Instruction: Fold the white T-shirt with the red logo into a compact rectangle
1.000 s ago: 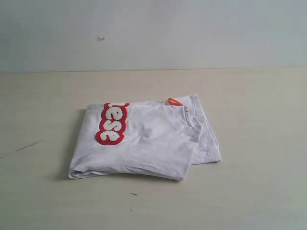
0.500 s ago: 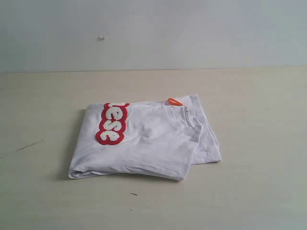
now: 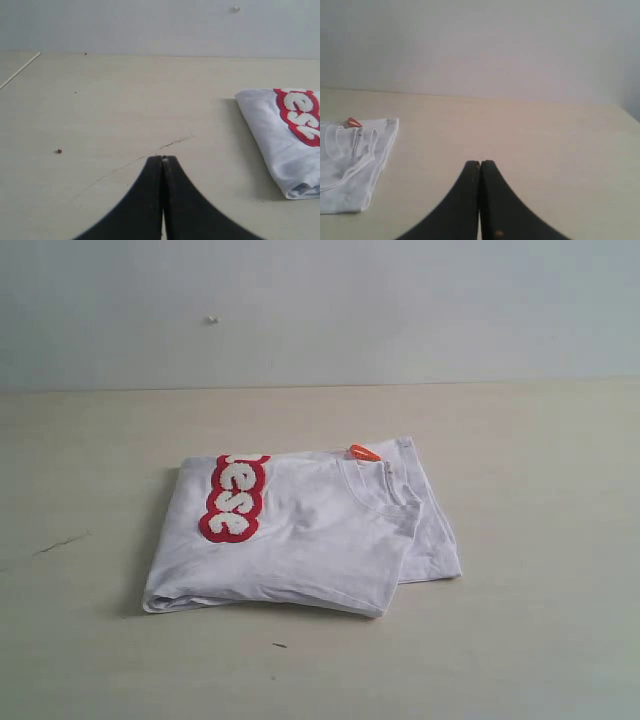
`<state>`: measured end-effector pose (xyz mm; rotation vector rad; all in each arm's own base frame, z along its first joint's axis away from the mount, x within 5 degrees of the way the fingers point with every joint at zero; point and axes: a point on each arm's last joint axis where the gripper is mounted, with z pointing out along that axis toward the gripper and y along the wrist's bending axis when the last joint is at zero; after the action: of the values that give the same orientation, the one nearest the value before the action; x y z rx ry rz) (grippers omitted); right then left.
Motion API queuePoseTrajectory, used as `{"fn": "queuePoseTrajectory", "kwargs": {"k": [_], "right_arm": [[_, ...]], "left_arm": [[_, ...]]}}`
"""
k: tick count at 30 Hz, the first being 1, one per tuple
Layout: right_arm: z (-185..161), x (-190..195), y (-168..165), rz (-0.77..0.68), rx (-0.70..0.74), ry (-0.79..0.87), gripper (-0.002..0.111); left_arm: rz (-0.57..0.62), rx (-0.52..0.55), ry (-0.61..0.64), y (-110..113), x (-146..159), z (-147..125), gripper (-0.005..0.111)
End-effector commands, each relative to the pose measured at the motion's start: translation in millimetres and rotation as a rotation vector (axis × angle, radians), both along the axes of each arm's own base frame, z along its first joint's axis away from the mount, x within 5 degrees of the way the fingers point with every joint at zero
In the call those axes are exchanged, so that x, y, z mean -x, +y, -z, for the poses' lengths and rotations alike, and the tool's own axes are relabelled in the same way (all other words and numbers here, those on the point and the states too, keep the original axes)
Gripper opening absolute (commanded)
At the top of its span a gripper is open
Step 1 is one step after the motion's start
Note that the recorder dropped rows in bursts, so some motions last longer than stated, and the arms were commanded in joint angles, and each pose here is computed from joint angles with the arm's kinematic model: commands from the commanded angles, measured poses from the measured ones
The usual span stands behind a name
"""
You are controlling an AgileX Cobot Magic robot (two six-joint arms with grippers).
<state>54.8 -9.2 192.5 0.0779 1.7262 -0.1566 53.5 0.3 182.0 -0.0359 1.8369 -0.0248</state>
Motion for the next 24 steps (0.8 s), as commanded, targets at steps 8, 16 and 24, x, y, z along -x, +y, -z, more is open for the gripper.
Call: {"fn": "queuePoseTrajectory", "kwargs": {"k": [8, 16, 24], "right_arm": [[10.0, 2.0, 0.3, 0.006, -0.049, 0.092, 0.000], [10.0, 1.7, 2.8, -0.004, -0.133, 0.081, 0.000], [10.0, 1.7, 2.6, -0.004, -0.126, 0.082, 0.000]], "left_arm": [[-0.003, 0.003, -0.002, 0.1, 0.2, 0.5, 0.000], [-0.003, 0.003, -0.002, 0.1, 0.2, 0.5, 0.000], [-0.003, 0.003, -0.002, 0.1, 0.2, 0.5, 0.000]]}}
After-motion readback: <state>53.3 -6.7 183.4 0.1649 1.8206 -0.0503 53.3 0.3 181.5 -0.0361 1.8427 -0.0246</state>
